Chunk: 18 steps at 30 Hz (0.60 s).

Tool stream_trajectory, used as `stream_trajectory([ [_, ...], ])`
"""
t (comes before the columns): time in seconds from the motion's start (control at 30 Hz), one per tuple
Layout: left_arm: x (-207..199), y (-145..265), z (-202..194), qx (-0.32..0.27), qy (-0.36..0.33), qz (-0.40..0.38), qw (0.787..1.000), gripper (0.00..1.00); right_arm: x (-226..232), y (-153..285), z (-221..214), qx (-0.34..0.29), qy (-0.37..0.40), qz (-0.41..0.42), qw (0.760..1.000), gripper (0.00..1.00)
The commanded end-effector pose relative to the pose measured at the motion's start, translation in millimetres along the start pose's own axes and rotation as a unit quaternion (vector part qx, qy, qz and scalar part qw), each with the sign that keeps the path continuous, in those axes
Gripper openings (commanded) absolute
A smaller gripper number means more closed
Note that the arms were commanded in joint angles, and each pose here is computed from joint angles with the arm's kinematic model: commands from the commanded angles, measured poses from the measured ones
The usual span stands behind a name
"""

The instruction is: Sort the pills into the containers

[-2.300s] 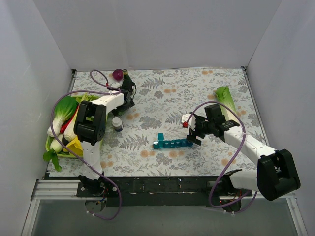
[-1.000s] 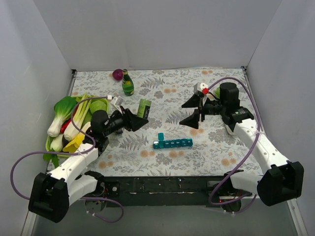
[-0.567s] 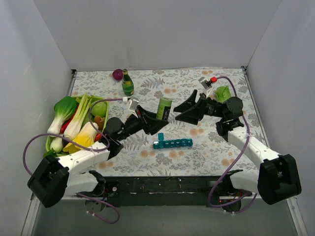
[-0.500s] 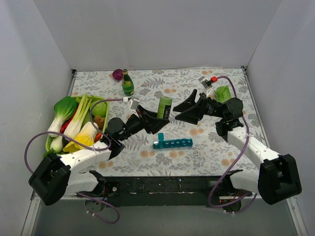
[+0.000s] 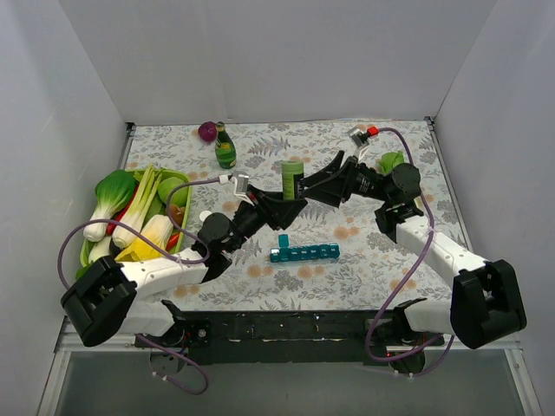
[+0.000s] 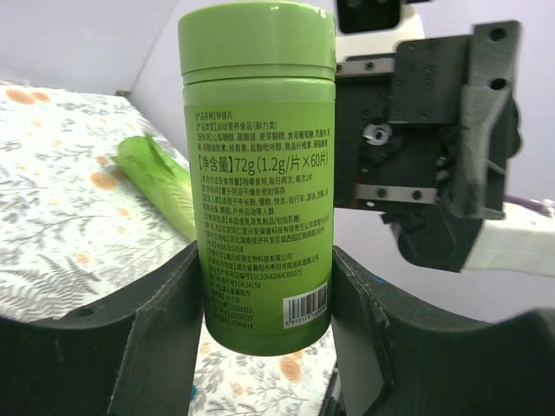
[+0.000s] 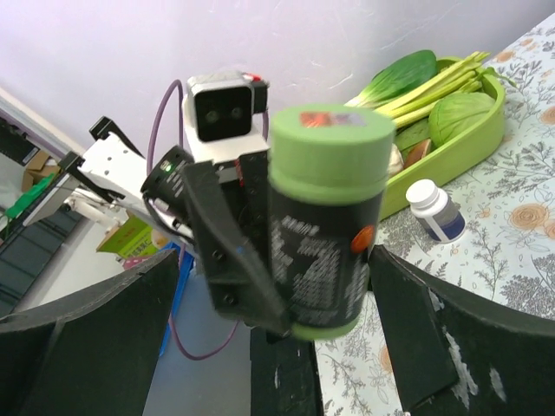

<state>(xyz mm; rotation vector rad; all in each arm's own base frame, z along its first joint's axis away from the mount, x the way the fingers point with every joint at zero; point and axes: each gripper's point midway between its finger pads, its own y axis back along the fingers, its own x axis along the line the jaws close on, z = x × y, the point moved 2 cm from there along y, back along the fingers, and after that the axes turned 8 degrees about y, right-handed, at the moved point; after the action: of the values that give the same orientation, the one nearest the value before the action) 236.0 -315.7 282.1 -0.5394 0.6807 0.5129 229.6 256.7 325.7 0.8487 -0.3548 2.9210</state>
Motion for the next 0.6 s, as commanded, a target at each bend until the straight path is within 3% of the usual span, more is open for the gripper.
stream_trajectory([
  [0.0, -47.9, -12.2, 20.9, -0.047, 0.010, -0.068, 0.997, 0.00, -0.7, -12.8, 15.7, -0.010, 0.026, -0.008, 1.000, 0.98],
  [0.23, -47.8, -20.0, 15.3, -0.058, 0.020, -0.054, 0.997, 0.00, -14.5, -16.0, 5.8, 0.004, 0.018, -0.032, 0.999, 0.95],
  [0.4, -43.0, -22.9, 14.0, -0.078, 0.024, -0.031, 0.996, 0.00, -13.5, -15.9, 4.0, 0.003, 0.013, -0.030, 0.999, 0.75],
  [0.57, -42.0, -30.3, 5.6, -0.077, 0.032, -0.027, 0.996, 0.00, -9.0, -19.4, 4.8, 0.005, 0.014, -0.017, 1.000, 0.71],
])
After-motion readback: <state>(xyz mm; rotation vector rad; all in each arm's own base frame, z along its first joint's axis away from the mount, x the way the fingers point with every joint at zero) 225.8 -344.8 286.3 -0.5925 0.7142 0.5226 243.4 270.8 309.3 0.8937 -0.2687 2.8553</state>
